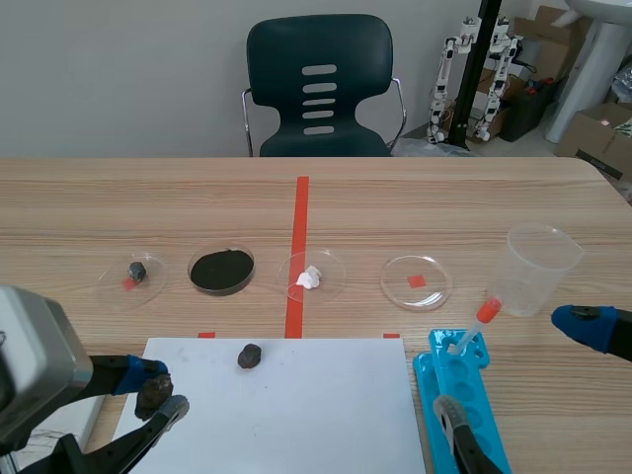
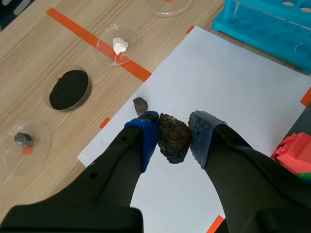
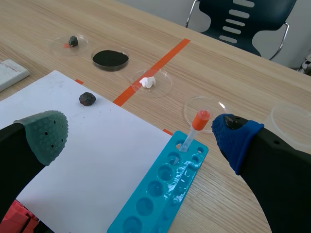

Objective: Lower the mineral onto the iron filings and hold still

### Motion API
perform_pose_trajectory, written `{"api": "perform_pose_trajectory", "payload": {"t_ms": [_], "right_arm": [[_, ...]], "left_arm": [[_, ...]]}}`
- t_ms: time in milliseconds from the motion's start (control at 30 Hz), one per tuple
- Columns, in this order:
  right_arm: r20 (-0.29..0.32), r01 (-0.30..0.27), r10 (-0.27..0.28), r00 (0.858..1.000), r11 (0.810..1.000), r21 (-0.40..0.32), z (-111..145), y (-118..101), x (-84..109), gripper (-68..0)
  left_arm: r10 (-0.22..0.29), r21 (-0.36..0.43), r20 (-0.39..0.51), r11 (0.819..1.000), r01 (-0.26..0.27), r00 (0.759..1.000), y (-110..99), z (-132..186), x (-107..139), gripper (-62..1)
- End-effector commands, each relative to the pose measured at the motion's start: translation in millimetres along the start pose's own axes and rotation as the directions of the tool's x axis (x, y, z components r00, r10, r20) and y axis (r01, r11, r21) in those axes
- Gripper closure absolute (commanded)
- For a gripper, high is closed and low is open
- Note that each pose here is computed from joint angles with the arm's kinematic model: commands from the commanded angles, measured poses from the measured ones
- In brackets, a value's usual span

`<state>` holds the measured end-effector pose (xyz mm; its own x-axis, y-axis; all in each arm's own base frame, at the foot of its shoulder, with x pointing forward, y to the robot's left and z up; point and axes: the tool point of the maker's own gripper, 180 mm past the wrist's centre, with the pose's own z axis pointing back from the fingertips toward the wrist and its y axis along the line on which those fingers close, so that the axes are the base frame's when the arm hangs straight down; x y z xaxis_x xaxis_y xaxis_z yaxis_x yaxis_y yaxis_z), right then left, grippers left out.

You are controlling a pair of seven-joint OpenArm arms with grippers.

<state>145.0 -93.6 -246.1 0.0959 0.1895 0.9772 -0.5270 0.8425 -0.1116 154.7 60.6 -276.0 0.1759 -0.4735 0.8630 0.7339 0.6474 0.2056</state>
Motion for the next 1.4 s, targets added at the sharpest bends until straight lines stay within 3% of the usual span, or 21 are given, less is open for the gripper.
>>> {"api": "perform_pose_trajectory", "payload": {"t_ms": [0,1367], "right_arm": [[0.025,-0.006,0.007,1.0,1.0,-0.004,-0.6,-2.6,6.8,-62.3],[0.026,-0.006,0.007,1.0,1.0,-0.004,-0.6,-2.6,6.9,-62.3]], "left_arm": [[0.003,0.008,0.03,1.0,-0.003,1.0,2.0,0.3,8.4,-9.8],[-0.011,0.024,0.046,1.0,0.01,0.999,9.0,-3.6,12.7,-9.8]]}}
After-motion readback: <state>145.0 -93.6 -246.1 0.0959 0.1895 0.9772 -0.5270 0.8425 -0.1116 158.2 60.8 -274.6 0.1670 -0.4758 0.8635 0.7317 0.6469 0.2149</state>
